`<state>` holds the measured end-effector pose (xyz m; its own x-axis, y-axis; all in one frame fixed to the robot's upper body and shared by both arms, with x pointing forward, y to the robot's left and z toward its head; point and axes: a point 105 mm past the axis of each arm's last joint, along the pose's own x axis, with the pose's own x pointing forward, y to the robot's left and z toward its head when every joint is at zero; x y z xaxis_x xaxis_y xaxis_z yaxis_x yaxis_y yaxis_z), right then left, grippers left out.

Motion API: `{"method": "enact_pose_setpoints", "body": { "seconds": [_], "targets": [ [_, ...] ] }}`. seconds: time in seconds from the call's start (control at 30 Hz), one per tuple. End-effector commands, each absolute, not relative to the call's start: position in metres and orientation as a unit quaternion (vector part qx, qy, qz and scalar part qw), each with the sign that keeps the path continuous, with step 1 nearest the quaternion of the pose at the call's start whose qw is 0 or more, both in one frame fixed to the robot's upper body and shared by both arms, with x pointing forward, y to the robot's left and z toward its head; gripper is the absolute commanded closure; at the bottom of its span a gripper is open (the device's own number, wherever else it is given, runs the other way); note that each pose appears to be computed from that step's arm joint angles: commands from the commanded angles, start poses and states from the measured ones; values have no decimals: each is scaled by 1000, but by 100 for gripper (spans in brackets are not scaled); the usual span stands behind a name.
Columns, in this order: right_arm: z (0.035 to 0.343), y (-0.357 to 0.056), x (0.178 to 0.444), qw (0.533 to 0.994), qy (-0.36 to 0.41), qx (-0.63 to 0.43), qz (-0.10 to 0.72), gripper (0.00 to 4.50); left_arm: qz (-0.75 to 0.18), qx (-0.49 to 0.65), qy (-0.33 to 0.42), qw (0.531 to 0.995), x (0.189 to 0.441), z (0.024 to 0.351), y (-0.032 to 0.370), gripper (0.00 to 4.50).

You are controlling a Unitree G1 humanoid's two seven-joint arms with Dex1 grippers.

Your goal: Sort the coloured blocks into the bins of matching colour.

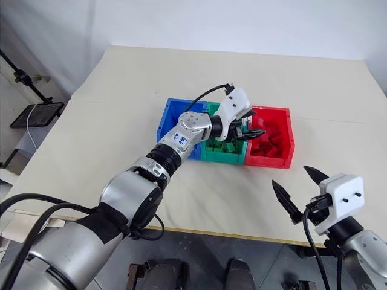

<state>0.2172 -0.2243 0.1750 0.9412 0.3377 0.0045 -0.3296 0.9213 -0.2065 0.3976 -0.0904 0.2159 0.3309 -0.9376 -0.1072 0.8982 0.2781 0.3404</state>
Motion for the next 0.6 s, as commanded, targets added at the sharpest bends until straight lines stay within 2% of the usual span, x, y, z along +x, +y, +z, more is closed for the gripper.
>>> {"method": "enact_pose_setpoints", "body": {
  "seconds": [0.03, 0.2, 0.27, 0.37, 0.5, 0.6],
  "targets": [
    [183, -216, 217, 972, -37, -116, 201, 0, -585, 172, -124, 783, 394, 244, -79, 5],
    [178, -203, 222, 950, -39, -135, 279, 0, -592, 172, -156, 772, 394, 253, -33, 5],
    [174, -198, 223, 935, -34, -151, 320, 0, -593, 189, -160, 766, 392, 250, -3, 5],
    [169, -192, 224, 903, -19, -174, 392, 0, -602, 209, -152, 756, 377, 242, 63, 5],
    [166, -192, 225, 867, -20, -199, 457, 0, -573, 312, -93, 752, 361, 209, 138, 5],
    [163, -202, 231, 856, -7, -215, 470, 0, -546, 313, -41, 776, 351, 197, 184, 5]
  ]
}}
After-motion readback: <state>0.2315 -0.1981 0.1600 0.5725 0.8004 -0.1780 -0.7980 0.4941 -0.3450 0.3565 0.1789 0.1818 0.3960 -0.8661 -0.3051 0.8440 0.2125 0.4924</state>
